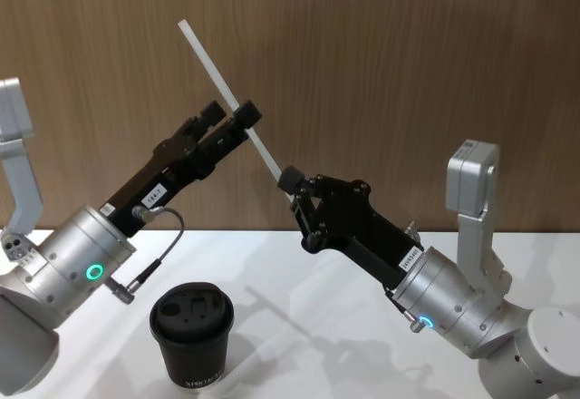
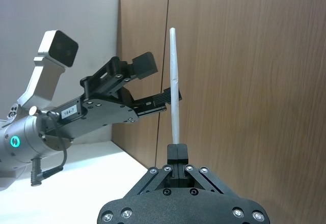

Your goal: Pick up the straw with one hand, pass it to the other hand, and insert it into the cup.

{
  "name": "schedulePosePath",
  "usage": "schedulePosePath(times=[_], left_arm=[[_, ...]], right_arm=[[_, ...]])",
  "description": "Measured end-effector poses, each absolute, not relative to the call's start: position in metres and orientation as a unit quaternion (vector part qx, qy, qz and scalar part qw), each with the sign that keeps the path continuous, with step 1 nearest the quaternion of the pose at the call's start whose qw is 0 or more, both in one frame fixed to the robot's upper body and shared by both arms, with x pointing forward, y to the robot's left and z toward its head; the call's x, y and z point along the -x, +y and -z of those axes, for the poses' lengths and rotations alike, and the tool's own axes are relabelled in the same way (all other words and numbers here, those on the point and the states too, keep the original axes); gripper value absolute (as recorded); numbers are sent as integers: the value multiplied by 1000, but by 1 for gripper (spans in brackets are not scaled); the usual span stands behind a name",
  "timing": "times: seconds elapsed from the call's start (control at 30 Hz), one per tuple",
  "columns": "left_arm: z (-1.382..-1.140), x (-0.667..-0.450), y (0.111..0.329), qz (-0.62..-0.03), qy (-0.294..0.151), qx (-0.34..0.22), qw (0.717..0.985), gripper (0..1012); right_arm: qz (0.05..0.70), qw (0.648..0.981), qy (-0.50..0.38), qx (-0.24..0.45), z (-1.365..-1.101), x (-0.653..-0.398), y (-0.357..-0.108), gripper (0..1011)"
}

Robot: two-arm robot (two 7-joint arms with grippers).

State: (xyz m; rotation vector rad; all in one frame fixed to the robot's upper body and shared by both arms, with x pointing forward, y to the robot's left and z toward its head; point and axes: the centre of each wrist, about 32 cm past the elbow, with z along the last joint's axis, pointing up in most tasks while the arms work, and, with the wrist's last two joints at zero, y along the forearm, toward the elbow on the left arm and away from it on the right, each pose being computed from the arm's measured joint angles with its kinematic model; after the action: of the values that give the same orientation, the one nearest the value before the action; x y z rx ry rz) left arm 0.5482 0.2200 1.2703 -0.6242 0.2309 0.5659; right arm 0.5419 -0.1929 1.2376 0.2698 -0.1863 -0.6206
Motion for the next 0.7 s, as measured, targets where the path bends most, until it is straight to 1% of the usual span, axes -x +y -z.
schedulePosePath(times=[0.5, 0.57, 0.67, 0.7], left_arm=[[-1273, -564, 210, -267, 125, 303, 906, 1004], [-1273, -565, 209, -267, 126, 302, 907, 988], [-1274, -567, 208, -266, 128, 300, 907, 927], [-1274, -568, 207, -265, 128, 300, 907, 884]], right_arm=[[304, 939, -91, -132, -1238, -542, -193, 0], [304, 939, -91, -132, -1238, -542, -193, 0], [304, 939, -91, -132, -1238, -542, -193, 0], [304, 939, -91, -132, -1238, -542, -193, 0]])
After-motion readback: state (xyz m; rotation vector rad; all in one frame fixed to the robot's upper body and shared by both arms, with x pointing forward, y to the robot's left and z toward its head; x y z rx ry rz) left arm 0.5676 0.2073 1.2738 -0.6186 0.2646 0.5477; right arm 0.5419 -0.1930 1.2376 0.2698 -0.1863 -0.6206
